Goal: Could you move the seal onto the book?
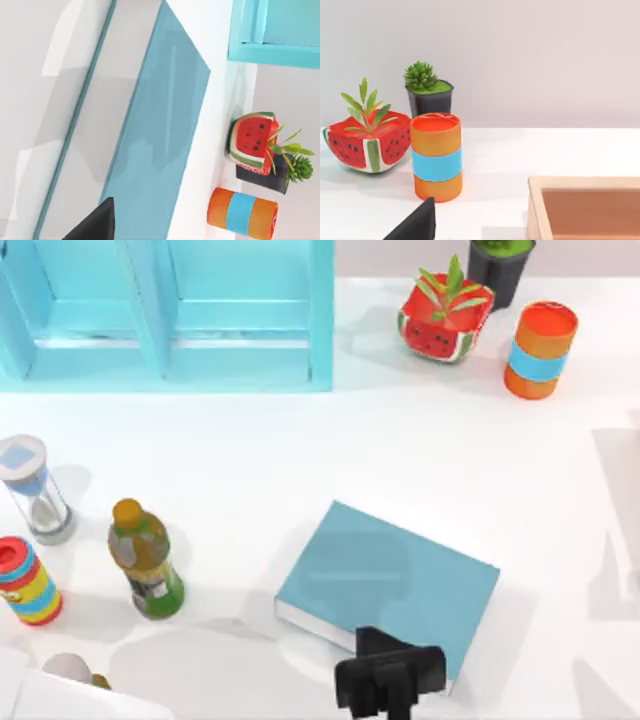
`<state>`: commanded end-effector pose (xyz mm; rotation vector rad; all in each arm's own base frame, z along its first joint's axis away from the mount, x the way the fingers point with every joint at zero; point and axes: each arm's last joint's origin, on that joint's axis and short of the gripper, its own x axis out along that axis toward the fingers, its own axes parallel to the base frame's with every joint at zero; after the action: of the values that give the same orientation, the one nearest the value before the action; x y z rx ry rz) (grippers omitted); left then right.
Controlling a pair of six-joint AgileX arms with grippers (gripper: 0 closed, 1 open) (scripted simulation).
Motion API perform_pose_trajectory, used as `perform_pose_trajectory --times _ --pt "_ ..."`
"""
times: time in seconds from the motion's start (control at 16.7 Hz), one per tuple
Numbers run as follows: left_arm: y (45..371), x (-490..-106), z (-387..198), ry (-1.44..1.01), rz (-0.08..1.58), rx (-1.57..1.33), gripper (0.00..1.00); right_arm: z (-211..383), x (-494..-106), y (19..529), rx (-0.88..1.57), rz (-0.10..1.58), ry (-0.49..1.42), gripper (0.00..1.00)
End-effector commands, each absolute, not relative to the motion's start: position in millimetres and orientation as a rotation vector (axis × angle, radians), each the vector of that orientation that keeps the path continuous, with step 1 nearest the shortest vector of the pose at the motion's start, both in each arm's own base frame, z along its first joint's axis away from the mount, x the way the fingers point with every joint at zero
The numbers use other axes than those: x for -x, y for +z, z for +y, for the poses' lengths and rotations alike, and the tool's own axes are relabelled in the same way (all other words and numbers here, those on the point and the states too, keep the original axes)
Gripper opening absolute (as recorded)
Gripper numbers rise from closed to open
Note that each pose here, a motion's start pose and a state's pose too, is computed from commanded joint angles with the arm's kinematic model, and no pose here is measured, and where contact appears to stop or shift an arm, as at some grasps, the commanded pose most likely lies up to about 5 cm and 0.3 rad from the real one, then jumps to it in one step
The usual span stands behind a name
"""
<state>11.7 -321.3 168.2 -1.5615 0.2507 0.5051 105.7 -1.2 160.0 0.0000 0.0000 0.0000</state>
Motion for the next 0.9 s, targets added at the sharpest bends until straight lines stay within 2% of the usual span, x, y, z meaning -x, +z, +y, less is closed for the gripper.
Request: perform_pose_trajectory --times 0.3,0.42,0.6,0.72,0.9 --pt "227.9 -52.4 -274.3 0.635 0.558 1.523 1.00 -1.2 -105.7 160.0 0.000 0.000 0.000 1.00" --pt "248.5 -69.9 -246.5 0.589 0.705 1.486 1.00 -1.2 -105.7 160.0 0.000 0.000 0.000 1.00" --pt "271.3 -91.3 -196.4 0.390 0.858 1.415 1.00 -1.2 -105.7 160.0 0.000 0.000 0.000 1.00" --pt "277.7 -99.9 -160.7 0.201 0.873 1.344 1.00 -1.2 -105.7 160.0 0.000 0.000 0.000 1.00" --pt "273.7 -103.6 -111.5 -0.075 0.752 1.184 1.00 -1.2 -105.7 160.0 0.000 0.000 0.000 1.00"
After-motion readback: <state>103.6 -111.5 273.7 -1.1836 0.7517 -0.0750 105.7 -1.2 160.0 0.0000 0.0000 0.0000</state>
